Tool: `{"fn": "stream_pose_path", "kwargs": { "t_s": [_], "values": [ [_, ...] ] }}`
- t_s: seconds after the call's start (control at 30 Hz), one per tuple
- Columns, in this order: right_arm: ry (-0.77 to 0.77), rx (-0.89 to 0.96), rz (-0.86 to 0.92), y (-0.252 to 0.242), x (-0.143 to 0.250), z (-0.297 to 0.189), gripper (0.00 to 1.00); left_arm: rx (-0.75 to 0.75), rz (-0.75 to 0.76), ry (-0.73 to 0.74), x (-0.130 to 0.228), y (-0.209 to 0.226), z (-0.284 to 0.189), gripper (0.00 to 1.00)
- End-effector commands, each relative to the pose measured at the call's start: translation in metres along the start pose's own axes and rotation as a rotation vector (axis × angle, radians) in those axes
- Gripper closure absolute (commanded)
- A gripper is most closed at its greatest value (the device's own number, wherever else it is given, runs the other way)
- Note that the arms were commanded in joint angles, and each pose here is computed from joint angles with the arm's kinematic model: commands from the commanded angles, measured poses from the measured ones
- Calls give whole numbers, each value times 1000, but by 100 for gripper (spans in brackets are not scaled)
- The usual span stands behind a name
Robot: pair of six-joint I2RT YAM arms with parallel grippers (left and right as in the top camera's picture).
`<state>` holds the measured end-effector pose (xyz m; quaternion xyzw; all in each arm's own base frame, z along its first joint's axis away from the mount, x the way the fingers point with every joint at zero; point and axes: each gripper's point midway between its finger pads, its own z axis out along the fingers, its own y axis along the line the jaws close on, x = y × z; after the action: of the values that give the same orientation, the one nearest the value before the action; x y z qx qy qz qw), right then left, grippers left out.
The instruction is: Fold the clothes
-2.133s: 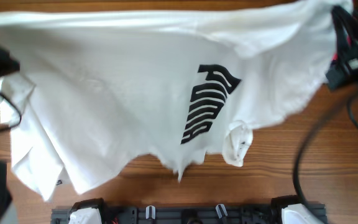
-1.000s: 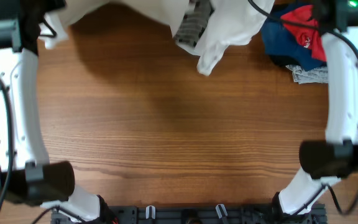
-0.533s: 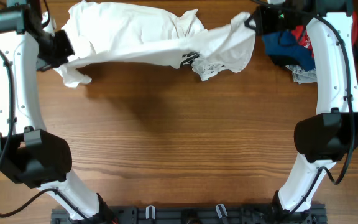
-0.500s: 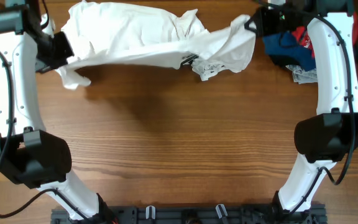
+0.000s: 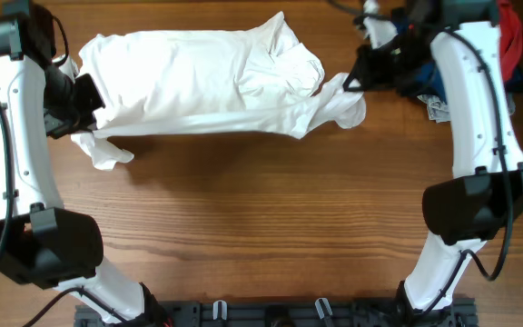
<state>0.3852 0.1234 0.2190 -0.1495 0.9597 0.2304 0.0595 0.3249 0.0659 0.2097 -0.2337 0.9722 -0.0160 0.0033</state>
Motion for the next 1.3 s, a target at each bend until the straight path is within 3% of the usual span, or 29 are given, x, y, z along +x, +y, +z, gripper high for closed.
{"fn": "stream_pose_path", "kwargs": {
  "t_s": [0.0,0.23,0.63,0.67,0.77,0.83,0.9,1.03,1.27],
  "values": [
    [85,59,47,5,20,17,95,-61,-24,110,24,16,25,91],
    [292,72,131,-6,68,61,96,-122,-51,267,55,28,80,91],
    [494,110,272,-43,146,136,96,-117,-73,223,46,27,97,87],
    [494,110,272,-44,148,140,91,-116,-73,220,45,27,99,86],
    [485,109,265,-45,147,141,45,-94,-76,229,47,24,108,82],
    [467,110,257,-45,142,141,28,-66,-87,235,50,19,118,81],
    [444,111,247,-44,134,138,25,-67,-157,209,48,20,131,86],
    [378,113,217,-40,110,126,24,-18,-234,114,44,16,147,86],
    [277,102,156,-36,79,118,13,30,-324,-37,59,34,145,72]
  ]
}}
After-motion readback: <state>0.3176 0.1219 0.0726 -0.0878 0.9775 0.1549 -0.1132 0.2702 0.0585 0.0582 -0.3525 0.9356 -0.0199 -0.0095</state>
